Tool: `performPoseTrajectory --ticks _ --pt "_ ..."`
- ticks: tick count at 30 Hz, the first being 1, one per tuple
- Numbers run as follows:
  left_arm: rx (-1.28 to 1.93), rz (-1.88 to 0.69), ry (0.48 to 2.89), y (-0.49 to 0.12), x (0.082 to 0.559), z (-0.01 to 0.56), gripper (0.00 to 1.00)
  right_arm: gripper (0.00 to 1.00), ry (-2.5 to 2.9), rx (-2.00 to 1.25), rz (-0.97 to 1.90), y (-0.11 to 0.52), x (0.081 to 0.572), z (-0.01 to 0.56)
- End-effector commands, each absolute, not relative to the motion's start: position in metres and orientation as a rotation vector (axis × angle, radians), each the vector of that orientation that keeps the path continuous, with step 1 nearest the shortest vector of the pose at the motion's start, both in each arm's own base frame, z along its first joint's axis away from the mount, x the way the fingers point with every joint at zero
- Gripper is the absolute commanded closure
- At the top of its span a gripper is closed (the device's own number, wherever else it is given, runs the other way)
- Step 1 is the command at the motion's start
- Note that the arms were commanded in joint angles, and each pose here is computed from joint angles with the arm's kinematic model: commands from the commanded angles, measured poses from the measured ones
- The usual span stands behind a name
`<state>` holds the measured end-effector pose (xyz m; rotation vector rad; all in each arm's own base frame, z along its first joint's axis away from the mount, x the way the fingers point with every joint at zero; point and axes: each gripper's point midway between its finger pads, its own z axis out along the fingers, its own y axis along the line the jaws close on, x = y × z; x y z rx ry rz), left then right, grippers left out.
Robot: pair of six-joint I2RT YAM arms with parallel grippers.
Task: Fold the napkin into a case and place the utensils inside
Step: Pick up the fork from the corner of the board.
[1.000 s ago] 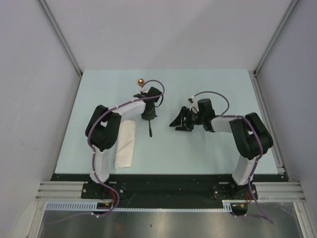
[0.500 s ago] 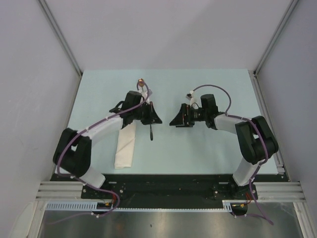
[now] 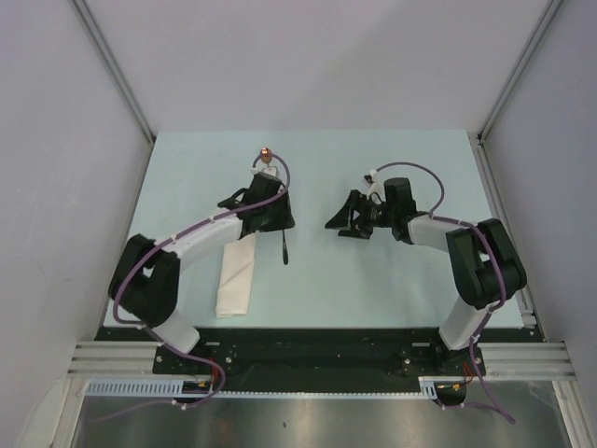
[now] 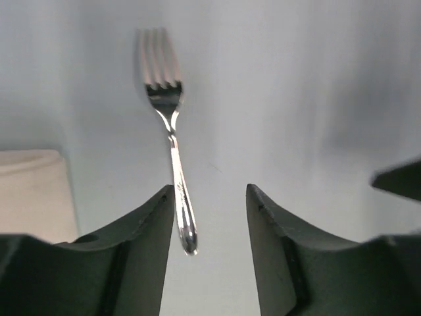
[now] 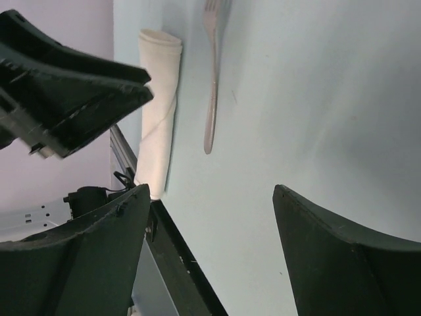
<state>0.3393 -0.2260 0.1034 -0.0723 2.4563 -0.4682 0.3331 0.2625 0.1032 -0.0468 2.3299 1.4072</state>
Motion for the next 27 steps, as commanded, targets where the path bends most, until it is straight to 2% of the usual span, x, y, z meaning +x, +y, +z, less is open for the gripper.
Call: performPoseTrajectory --ticks 1,11,13,14,15,17,18,19,24,25,27 --pt "-0.147 -0.139 2.423 -0.202 0.381 0.079 0.51 0.20 2.293 -0.042 1.350 0.245 0.336 0.118" --pt "-0.139 -0.024 2.501 -0.212 0.407 0.033 0.52 0.20 2.251 -0.062 1.353 0.233 0.330 0.127" --pt "-0.119 -0.053 2.518 -0.218 0.407 0.029 0.55 0.20 2.252 -0.061 1.361 0.234 0.329 0.125" --pt "-0.114 -0.060 2.530 -0.219 0.406 0.025 0.58 0.20 2.250 -0.061 1.362 0.234 0.330 0.125" --pt "-0.113 -0.069 2.554 -0.221 0.402 0.018 0.71 0.20 2.249 -0.063 1.360 0.235 0.330 0.125" --pt "-0.126 -0.086 2.579 -0.220 0.396 0.010 0.85 0.20 2.252 -0.068 1.348 0.236 0.331 0.123" --pt "-0.124 -0.156 2.594 -0.225 0.391 0.005 0.96 0.20 2.254 -0.073 1.349 0.238 0.331 0.122" --pt "-0.127 -0.192 2.606 -0.225 0.390 0.004 1.00 0.19 2.244 -0.085 1.351 0.239 0.334 0.124" --pt "0.001 -0.662 2.585 -0.255 0.365 0.036 1.00 0.17 2.216 -0.193 1.383 0.246 0.342 0.129" --pt "0.054 -0.850 2.497 -0.268 0.364 0.069 1.00 0.17 2.195 -0.223 1.408 0.249 0.342 0.133" --pt "0.060 -0.983 2.487 -0.269 0.344 0.079 1.00 0.16 2.199 -0.211 1.416 0.251 0.347 0.138"
